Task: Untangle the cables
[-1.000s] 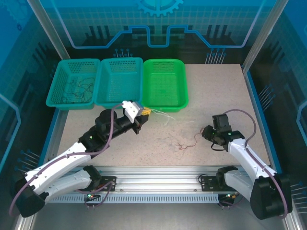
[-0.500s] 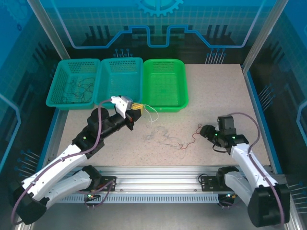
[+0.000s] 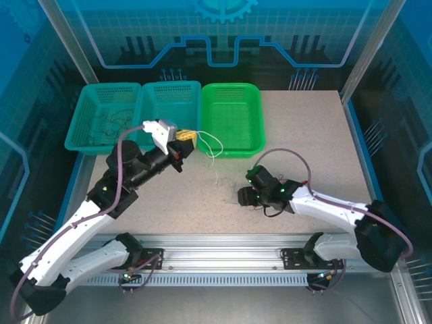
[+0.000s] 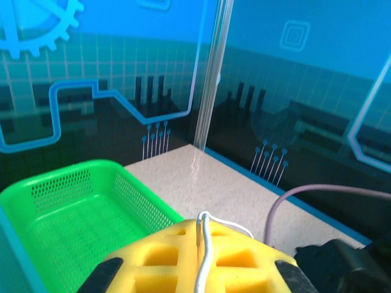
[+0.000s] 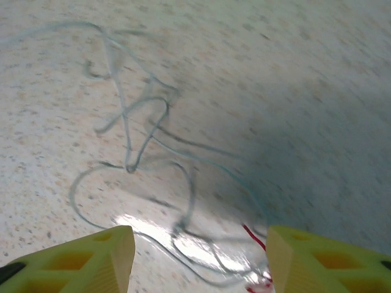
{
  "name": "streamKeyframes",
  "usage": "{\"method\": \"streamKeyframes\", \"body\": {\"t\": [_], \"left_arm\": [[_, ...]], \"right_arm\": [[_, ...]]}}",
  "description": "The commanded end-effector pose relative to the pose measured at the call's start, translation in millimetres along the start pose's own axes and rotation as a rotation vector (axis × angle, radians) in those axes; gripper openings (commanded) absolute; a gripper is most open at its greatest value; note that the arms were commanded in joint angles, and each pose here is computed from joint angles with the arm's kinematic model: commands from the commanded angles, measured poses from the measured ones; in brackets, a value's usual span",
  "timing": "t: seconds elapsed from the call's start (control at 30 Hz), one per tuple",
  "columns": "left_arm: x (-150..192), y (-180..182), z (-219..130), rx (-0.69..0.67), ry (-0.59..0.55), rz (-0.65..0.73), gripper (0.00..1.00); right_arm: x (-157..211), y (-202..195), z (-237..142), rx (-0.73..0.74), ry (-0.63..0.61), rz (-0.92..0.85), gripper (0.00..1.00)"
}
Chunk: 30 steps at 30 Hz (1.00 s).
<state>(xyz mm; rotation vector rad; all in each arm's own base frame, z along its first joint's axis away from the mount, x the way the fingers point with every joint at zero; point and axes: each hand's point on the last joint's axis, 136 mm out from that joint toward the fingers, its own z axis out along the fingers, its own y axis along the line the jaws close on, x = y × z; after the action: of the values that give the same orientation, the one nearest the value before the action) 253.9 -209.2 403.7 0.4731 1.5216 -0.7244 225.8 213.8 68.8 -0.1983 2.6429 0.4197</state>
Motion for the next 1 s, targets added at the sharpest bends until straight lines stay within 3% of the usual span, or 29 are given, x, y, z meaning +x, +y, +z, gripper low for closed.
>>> {"method": "streamKeyframes", "body": {"t": [0.0,0.27,0.37,0.47,0.6,0.77,0.9,0.97], "left_arm": [[-12,-5,-1,0.026,-0.005,0.025,0.00],[-32,-5,-6,0.008,-0.044,0.019,0.00],[-42,4,-11,-0.053,-0.056,0.015,0.00],[-55,16,-21,-0.123,-0.075,0.004,0.00],[-72,29,-32,-0.165,-0.115,-0.010,0.00],[-72,40,-28,-0.184,-0.096,-0.001,0.00],[-70,41,-22,-0.168,-0.080,-0.003,0.00],[-71,38,-21,-0.146,-0.080,-0.006,0.00]], "right_arm": [[-39,51,1,-0.125,-0.101,-0.191,0.61],[-51,99,54,-0.265,-0.107,-0.273,0.59],[-44,88,74,-0.206,-0.073,-0.243,0.45],[-43,70,82,-0.130,-0.066,-0.198,0.23],[-40,67,74,-0.204,-0.091,-0.166,0.12],[-37,74,41,-0.318,-0.179,-0.239,0.18],[-40,79,1,-0.414,-0.321,-0.326,0.44],[-37,89,-18,-0.471,-0.368,-0.408,0.52]]}}
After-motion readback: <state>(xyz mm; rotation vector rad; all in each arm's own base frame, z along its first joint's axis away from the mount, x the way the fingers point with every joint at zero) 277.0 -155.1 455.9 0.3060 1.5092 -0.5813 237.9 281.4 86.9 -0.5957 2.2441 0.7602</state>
